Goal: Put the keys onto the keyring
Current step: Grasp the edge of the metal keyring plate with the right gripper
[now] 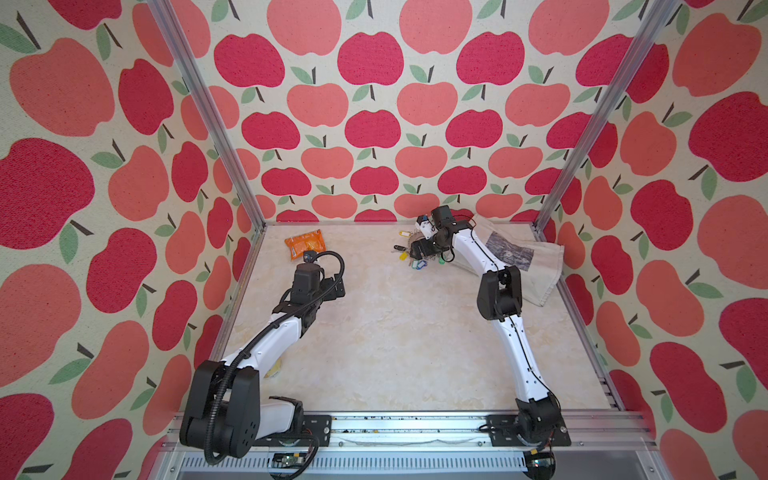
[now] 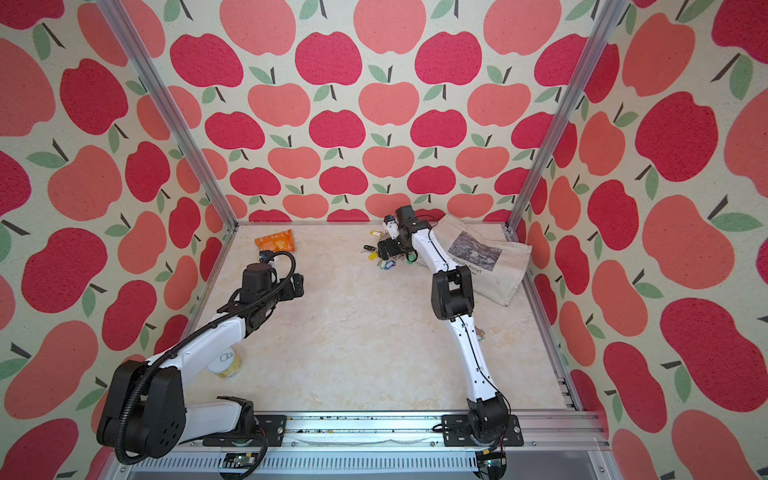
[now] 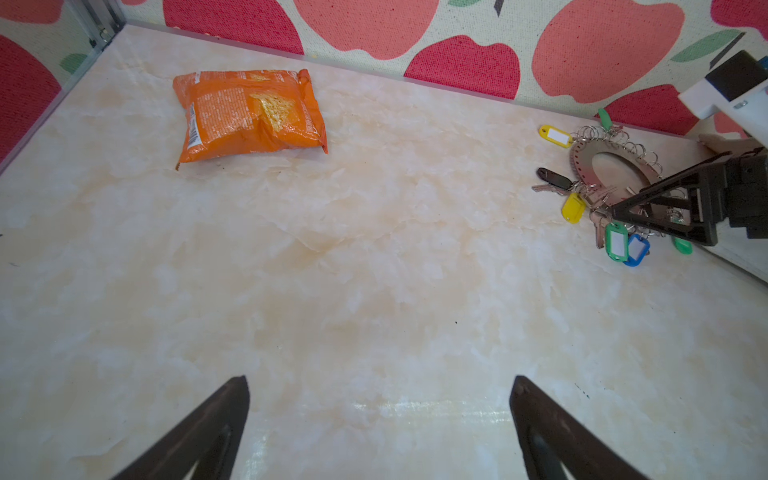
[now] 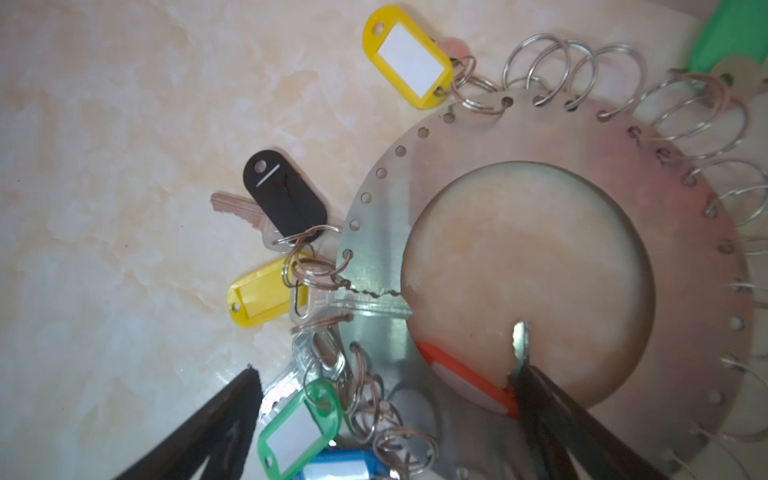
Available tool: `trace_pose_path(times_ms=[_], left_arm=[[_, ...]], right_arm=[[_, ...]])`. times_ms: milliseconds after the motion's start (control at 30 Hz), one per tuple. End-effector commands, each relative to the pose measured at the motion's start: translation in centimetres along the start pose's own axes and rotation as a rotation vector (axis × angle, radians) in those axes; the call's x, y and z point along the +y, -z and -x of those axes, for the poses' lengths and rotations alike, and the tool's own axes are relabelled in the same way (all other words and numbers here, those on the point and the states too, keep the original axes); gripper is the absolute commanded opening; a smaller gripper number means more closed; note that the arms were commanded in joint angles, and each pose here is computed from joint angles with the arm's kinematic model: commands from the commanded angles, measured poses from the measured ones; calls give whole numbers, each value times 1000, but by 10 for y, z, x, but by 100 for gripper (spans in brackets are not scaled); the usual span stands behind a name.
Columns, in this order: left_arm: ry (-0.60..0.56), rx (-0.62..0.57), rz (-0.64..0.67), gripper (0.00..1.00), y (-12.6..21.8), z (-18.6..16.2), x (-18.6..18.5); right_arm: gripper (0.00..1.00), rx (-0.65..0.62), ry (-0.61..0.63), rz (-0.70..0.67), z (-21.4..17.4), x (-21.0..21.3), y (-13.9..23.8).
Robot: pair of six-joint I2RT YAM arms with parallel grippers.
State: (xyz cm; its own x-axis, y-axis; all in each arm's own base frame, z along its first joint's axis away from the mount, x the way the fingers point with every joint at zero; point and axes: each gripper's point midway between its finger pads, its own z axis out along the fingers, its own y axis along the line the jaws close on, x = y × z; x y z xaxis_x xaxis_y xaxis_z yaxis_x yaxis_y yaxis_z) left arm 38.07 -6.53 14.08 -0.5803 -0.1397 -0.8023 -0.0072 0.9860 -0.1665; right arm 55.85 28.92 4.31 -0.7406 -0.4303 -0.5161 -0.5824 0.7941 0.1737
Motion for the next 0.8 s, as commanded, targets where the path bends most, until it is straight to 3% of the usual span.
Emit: trace_pose_path(times_ms=[0, 500, 767], left_arm=[[19, 11, 6, 99, 6, -4, 3], [62, 37, -14, 99, 10, -7, -1], [74, 34, -36, 99, 21, -6, -8]], right_arm=[[99, 95, -17, 20, -27, -4, -12], [99, 477, 78, 28, -127, 63, -5], [99, 494, 43, 78, -168, 129, 11]])
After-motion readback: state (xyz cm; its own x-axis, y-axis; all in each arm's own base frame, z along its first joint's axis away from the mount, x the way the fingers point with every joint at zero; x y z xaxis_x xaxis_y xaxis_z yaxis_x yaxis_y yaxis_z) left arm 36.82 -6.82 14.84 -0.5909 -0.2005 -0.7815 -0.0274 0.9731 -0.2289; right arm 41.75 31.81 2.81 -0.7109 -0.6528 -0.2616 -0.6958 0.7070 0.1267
